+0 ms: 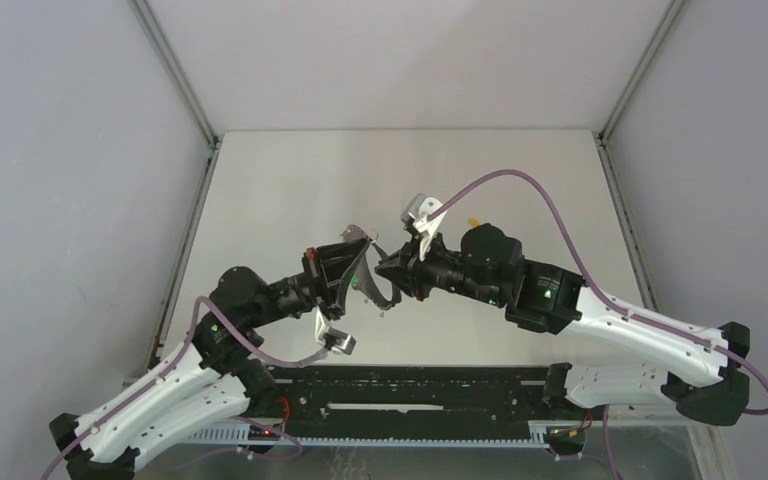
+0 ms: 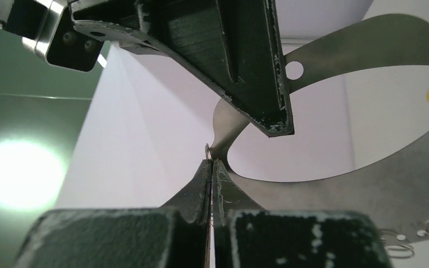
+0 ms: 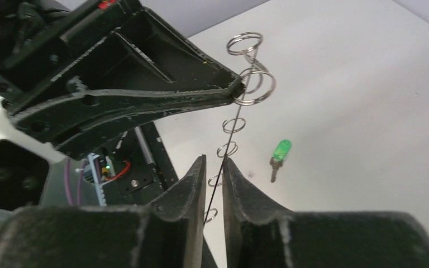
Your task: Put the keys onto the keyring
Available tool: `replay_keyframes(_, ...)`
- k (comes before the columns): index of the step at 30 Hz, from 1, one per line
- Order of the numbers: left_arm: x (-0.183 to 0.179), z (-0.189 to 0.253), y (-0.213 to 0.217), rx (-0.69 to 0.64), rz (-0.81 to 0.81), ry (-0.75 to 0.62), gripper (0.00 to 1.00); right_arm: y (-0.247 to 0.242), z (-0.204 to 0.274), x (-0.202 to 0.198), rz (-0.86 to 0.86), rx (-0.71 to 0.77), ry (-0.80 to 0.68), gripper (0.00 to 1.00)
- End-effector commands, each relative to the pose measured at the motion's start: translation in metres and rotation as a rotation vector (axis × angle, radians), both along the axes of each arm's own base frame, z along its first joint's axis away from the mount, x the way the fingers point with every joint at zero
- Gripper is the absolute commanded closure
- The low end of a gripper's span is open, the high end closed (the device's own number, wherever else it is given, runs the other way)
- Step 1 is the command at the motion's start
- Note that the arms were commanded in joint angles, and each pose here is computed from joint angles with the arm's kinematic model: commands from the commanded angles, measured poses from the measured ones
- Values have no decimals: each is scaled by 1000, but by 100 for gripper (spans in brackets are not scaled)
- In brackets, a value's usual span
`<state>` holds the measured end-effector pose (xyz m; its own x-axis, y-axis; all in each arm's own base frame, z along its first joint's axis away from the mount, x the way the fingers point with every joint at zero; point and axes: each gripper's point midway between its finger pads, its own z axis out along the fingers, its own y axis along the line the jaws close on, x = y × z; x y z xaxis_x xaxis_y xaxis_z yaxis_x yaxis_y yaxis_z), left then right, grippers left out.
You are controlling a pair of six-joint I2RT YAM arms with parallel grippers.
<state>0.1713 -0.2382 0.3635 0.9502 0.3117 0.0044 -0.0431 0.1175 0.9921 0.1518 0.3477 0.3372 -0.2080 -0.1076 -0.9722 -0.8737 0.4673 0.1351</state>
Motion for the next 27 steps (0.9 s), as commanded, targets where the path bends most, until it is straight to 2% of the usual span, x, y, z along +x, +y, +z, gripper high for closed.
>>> replay_keyframes(1,-8,17,-3,-9,-14,-217,100,5,45,-32,156,138,-43,73)
replay_keyframes(6,-12,10,-7,36,-24,-322,100,-7,53,-42,195,164,-35,62)
replay_keyframes(13,-21,13,-10,22,-57,-409,100,-32,73,-42,215,249,49,59)
replay_keyframes(16,-22,16,-9,-4,-59,-399,100,-34,74,-41,221,262,52,62)
replay_keyframes(19,-21,20,-7,-31,-62,-360,100,-32,68,-38,215,251,62,71)
replay_keyframes(21,-21,21,-5,-50,-66,-287,100,-31,62,-34,195,237,70,74)
replay_keyframes(23,-16,12,-3,-2,-59,-150,100,-33,54,-24,139,211,76,75)
replay_keyframes(24,-14,5,-1,10,-54,-58,100,-36,47,-17,98,193,78,73)
replay_keyframes(27,-5,-12,3,1,-18,199,100,-49,10,8,-71,95,100,56)
